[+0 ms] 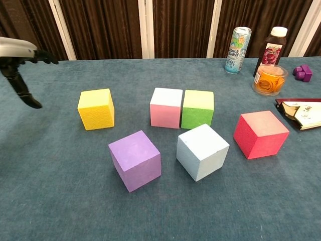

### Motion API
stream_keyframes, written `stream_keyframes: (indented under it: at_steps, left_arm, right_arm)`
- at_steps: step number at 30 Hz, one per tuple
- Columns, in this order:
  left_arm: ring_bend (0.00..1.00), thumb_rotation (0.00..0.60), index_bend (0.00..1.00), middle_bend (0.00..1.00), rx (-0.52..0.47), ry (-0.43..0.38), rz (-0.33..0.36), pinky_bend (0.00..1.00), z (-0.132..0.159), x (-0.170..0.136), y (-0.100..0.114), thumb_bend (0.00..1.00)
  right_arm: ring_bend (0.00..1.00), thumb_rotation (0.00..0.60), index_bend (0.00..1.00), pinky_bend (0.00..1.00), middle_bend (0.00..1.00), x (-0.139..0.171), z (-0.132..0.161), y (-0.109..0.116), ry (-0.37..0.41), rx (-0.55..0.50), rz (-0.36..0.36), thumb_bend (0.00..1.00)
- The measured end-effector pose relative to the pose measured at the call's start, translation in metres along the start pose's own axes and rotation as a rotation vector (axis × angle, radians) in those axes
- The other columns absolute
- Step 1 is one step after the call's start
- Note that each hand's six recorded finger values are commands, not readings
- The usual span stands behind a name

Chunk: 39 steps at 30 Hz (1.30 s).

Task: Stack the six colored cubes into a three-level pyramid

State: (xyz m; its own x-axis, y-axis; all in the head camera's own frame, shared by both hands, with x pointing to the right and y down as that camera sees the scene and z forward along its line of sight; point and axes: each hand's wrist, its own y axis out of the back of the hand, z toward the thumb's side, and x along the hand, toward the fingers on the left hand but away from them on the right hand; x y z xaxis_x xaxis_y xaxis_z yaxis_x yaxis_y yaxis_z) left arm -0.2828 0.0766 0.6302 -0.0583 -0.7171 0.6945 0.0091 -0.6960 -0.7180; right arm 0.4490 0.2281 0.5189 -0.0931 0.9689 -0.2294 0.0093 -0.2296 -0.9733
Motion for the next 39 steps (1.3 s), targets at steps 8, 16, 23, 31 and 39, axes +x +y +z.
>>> stream_keyframes:
  at_steps: [8, 16, 23, 31, 39]
  left_arm:
    - [0.00, 0.600, 0.05, 0.00, -0.052, 0.050, -0.055, 0.00, 0.030, 0.020, -0.007, 0.18]
    - [0.00, 0.600, 0.10, 0.05, -0.030, 0.036, -0.045, 0.00, 0.060, 0.028, -0.010, 0.22]
    - [0.00, 0.600, 0.14, 0.10, -0.020, 0.027, -0.046, 0.00, 0.070, 0.033, -0.017, 0.26]
    - [0.00, 0.600, 0.16, 0.15, -0.030, 0.020, -0.028, 0.00, 0.076, 0.040, -0.021, 0.27]
    - [0.00, 0.600, 0.19, 0.20, -0.043, -0.001, -0.026, 0.00, 0.081, 0.047, -0.028, 0.32]
  right_arm:
    - [0.02, 0.600, 0.00, 0.00, 0.03, -0.002, -0.003, -0.001, -0.023, 0.008, -0.007, 0.16]
    - [0.02, 0.600, 0.00, 0.00, 0.03, -0.003, -0.004, -0.002, -0.032, 0.009, -0.006, 0.16]
    - [0.02, 0.600, 0.00, 0.00, 0.03, -0.004, -0.005, -0.003, -0.039, 0.005, 0.001, 0.16]
    - [0.02, 0.600, 0.00, 0.00, 0.03, -0.005, -0.006, -0.003, -0.050, -0.017, -0.001, 0.16]
    - [0.02, 0.600, 0.00, 0.00, 0.03, -0.006, -0.009, -0.003, -0.069, -0.018, -0.005, 0.16]
